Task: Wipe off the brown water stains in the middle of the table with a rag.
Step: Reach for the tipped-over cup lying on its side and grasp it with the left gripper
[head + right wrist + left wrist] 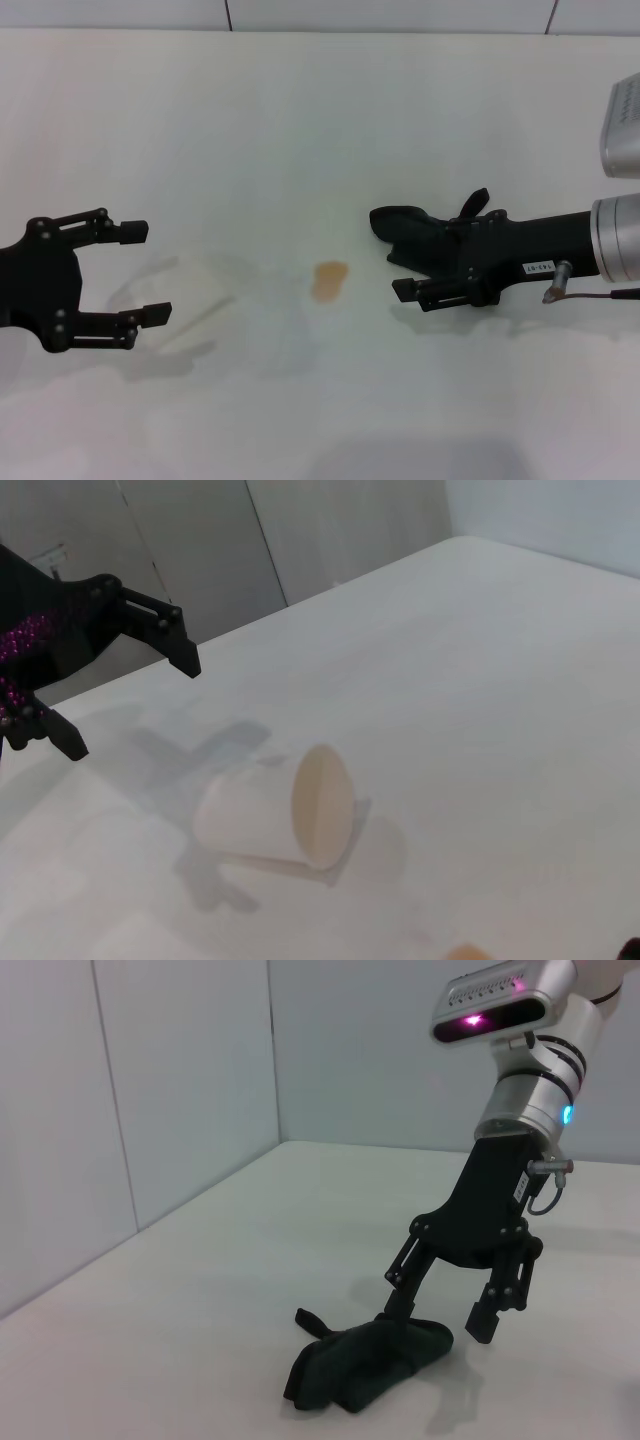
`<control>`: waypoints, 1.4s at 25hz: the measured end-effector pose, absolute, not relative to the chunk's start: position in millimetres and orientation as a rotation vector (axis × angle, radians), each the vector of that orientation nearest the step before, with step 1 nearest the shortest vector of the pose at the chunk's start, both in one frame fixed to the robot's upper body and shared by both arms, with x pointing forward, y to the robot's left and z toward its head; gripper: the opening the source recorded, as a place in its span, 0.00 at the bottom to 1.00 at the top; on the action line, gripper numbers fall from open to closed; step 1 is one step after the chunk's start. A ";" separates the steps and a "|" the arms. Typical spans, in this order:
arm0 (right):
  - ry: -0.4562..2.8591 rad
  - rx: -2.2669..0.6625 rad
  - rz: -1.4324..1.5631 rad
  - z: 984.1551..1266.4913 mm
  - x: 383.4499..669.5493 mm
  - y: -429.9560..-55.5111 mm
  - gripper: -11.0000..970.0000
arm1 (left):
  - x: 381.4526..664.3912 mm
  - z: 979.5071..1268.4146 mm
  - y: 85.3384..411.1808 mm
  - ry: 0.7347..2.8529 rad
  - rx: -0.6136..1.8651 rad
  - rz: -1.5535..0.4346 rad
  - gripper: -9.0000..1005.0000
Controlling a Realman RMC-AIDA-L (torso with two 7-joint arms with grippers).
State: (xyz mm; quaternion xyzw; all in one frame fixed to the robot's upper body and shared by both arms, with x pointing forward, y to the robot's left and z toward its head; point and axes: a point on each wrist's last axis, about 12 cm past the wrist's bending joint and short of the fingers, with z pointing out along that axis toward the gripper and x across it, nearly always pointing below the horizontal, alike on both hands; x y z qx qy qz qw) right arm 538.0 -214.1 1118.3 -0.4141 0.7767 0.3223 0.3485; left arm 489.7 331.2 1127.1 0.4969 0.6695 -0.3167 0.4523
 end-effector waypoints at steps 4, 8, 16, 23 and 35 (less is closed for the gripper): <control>2.013 -1.074 0.835 1118.3 538.0 -214.2 0.81 | 490.8 1127.9 330.6 1.650 1.230 -0.782 0.89; 2.013 -1.073 0.833 1118.5 538.3 -214.3 0.81 | 492.3 1128.9 329.9 1.645 1.235 -0.781 0.89; 2.011 -1.061 0.825 1119.6 539.9 -216.4 0.81 | 495.9 1131.1 328.2 1.639 1.240 -0.777 0.89; 2.011 -1.061 0.825 1119.8 540.1 -216.5 0.81 | 499.1 1133.3 327.0 1.654 1.235 -0.791 0.89; 2.009 -1.053 0.833 1119.9 540.1 -216.5 0.81 | 513.7 1158.5 339.6 1.831 1.288 -0.694 0.89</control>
